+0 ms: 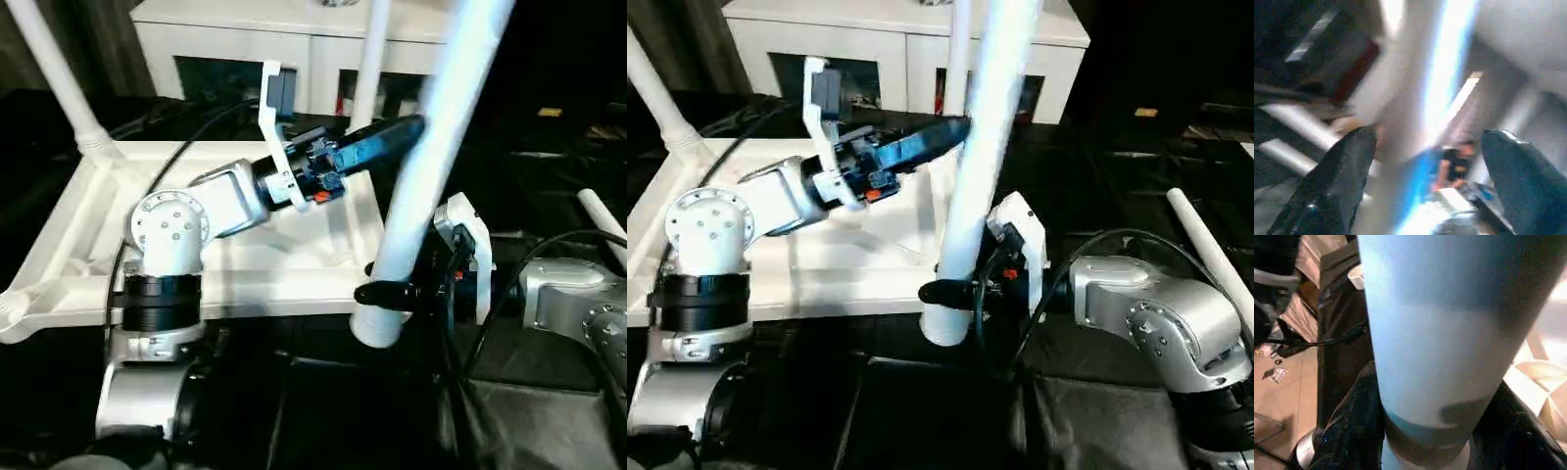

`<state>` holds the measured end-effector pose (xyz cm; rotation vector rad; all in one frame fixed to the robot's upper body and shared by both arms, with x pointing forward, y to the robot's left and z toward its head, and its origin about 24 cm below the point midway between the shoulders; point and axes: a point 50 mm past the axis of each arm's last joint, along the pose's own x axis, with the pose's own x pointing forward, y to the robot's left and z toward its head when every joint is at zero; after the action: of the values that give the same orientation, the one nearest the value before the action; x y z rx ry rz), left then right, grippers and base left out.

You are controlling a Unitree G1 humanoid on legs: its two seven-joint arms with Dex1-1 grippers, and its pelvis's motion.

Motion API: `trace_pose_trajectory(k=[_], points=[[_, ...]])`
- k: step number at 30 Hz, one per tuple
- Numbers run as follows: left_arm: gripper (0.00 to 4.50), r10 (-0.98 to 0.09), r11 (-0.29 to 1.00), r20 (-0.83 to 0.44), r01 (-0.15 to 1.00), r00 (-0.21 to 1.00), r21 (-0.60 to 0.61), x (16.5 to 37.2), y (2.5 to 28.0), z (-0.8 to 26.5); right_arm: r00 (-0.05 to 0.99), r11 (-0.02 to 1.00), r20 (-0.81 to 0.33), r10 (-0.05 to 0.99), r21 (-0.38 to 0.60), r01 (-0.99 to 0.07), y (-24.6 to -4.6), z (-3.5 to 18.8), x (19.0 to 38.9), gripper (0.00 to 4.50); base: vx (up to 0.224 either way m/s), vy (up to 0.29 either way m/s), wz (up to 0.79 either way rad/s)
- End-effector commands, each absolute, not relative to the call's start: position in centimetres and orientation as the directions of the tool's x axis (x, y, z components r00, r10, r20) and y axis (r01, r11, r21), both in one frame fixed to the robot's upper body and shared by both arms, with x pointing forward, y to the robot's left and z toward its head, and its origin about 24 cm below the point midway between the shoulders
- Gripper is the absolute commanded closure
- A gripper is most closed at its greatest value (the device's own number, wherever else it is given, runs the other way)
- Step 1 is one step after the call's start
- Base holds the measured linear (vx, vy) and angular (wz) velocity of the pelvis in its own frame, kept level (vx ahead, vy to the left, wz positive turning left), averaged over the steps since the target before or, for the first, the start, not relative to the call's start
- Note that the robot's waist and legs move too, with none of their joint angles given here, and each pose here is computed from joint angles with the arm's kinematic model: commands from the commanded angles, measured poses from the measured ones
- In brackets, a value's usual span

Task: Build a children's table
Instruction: Insert table leg to table base

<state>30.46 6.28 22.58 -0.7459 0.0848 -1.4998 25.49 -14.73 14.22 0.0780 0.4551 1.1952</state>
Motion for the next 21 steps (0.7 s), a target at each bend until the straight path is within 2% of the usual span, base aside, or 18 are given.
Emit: trace_pose_trajectory(k=[1,3,7,11,13,17,19,21], points=[[0.21,-0.902,-0.143,0.424,0.871,0.081,-0.470,30.2,6.6,22.9,0.304,0.390,-0.303,0.903,0.280,-0.877,-15.0,14.5,25.6,2.64,0.000,0.000,0.00],[0.09,-0.895,-0.164,0.442,0.870,0.068,-0.466,30.0,6.8,22.9,0.304,0.387,-0.296,0.906,0.281,-0.878,-15.1,14.6,25.6,2.64,0.000,0.000,0.00],[0.00,-0.920,-0.128,0.387,0.877,0.070,-0.463,29.9,6.3,22.5,0.296,0.383,-0.315,0.902,0.266,-0.885,-15.0,14.4,25.4,2.64,0.000,0.000,0.00],[0.00,-0.947,0.116,0.202,0.852,0.250,-0.510,31.6,5.0,20.7,0.286,0.376,-0.339,0.896,0.241,-0.894,-14.6,14.1,25.3,2.64,0.000,0.000,0.00],[0.00,-0.947,0.144,0.183,0.859,0.263,-0.491,31.8,4.9,20.6,0.284,0.377,-0.351,0.892,0.232,-0.896,-14.5,13.9,25.2,2.64,0.000,0.000,0.00],[0.00,-0.949,0.122,0.198,0.867,0.244,-0.483,31.5,4.8,20.7,0.284,0.379,-0.365,0.887,0.221,-0.899,-14.5,13.7,25.2,2.64,0.000,0.000,0.00],[0.29,-0.942,0.129,0.210,0.859,0.262,-0.495,31.7,4.9,20.8,0.288,0.382,-0.363,0.886,0.221,-0.897,-14.4,13.7,25.2,2.64,0.000,0.000,0.00],[0.39,-0.936,0.131,0.221,0.853,0.274,-0.505,31.8,5.1,20.9,0.293,0.386,-0.360,0.886,0.221,-0.896,-14.5,13.7,25.3,2.64,0.000,0.000,0.00]])
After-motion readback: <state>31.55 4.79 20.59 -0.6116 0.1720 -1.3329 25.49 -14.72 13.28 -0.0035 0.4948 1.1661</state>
